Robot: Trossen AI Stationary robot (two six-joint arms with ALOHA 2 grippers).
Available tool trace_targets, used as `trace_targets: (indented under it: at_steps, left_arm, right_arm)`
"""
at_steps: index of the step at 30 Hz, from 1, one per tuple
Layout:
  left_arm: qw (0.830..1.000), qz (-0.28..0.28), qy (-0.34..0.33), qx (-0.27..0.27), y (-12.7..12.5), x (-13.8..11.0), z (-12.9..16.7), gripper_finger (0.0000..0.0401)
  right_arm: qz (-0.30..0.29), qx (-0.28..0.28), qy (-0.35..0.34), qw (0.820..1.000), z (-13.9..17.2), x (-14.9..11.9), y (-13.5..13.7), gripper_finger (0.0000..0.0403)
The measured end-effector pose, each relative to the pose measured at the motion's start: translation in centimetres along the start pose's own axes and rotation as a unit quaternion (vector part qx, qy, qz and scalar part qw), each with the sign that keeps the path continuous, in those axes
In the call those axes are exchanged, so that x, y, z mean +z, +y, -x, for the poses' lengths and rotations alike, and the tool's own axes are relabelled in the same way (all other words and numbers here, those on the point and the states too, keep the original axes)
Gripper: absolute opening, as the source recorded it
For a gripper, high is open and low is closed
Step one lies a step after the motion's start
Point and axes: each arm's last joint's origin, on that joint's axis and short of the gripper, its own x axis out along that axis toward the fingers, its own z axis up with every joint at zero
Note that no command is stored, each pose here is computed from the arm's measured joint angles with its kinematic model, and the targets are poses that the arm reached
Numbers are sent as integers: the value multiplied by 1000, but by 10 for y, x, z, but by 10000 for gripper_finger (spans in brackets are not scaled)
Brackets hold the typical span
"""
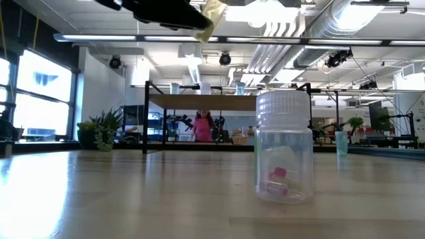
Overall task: Pick and place medicine bottles onto shelf by color
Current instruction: Put the bottom yellow pill bottle on the shelf aligned with the other yellow pill bottle
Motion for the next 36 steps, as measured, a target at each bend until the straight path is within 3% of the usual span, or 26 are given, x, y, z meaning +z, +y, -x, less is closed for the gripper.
trace_targets:
  at_steps: [4,22,32,36]
  left_arm:
    - [1000,9,-27,0,4,4,-1,77]
    - [995,34,-98,-7,6,17,1,77]
    - [995,36,-97,-7,6,17,1,78]
    - [995,36,-96,-7,6,17,1,78]
  right_arm:
    - [-5,27,-25,999,0,5,1,204]
    - [2,5,-47,999,0,10,-1,204]
    - [4,3,-57,998,0,12,-1,203]
    - [4,3,-57,998,0,12,-1,180]
